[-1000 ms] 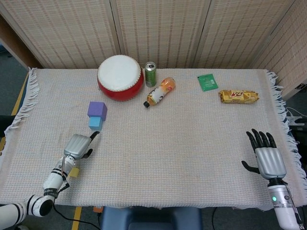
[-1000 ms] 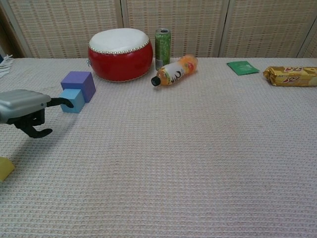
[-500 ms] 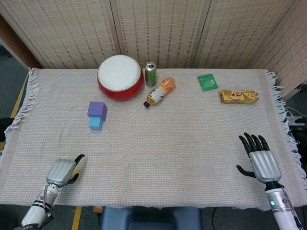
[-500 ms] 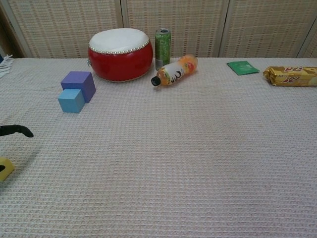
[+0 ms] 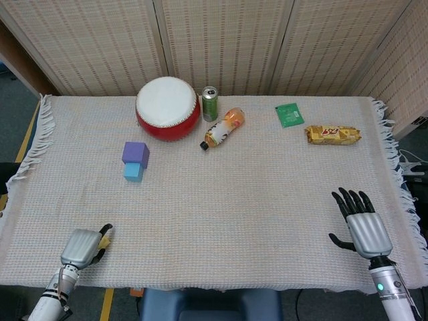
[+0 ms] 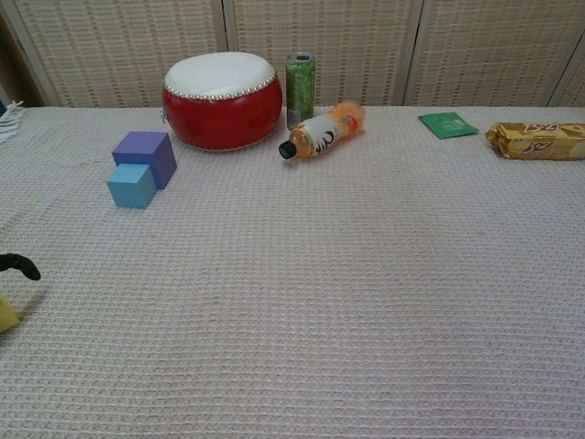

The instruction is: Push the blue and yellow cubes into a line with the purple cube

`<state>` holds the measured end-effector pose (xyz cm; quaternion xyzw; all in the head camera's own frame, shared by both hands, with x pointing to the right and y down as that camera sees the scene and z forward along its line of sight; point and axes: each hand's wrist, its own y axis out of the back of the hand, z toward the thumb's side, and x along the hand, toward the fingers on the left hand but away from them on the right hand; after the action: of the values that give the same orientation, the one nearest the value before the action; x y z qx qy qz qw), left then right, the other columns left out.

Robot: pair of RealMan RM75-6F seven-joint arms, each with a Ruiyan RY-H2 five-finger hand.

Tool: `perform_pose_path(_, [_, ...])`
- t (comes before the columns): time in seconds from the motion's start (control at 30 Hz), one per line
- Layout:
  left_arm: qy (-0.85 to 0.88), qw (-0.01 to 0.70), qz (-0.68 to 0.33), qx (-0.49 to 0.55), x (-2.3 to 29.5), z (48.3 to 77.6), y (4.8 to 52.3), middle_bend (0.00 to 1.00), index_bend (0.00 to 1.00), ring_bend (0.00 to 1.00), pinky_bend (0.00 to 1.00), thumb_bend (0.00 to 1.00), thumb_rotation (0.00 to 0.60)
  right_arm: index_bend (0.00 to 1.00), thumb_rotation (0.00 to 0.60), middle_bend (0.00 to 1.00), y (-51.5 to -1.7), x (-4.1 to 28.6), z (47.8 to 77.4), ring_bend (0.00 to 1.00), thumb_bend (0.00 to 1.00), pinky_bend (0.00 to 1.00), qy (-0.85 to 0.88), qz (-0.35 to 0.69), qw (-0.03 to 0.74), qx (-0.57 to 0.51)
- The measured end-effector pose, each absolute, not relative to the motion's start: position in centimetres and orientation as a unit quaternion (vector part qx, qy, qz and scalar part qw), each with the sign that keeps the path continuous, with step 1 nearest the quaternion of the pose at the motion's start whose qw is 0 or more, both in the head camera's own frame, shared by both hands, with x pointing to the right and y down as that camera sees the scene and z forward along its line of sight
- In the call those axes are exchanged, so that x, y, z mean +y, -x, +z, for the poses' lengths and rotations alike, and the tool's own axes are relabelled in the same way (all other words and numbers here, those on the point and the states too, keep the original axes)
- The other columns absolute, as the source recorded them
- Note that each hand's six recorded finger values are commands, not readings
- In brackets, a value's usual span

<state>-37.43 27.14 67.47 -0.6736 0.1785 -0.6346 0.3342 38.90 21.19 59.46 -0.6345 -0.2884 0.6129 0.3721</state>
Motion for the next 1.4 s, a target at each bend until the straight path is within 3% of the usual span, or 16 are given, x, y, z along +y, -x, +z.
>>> perform_pose_path(0.7, [0.662, 0.317, -0.648, 0.204, 26.8, 67.8, 39.2, 1.00, 0.22, 1.00, 1.00, 0.38, 0.600, 0.00, 0.459, 0.00, -39.0, 21.1, 59.4, 0.00, 0.00, 0.00, 0.630, 0.615, 0.374, -0.292])
perform_pose_path(0.97, [0.663, 0.313, -0.651, 0.195, 27.0, 68.0, 39.0, 1.00, 0.27, 1.00, 1.00, 0.38, 0.600, 0.00, 0.460, 0.00, -39.1, 21.1, 59.3, 0.00, 0.00, 0.00, 0.628, 0.615, 0.374, -0.294])
perform_pose_path(1.4, [0.656, 0.318, -0.657, 0.190, 27.2, 68.1, 39.1, 1.00, 0.44, 1.00, 1.00, 0.38, 0.600, 0.00, 0.460, 0.00, -39.0, 21.1, 59.2, 0.00, 0.00, 0.00, 0.628, 0.615, 0.375, -0.296])
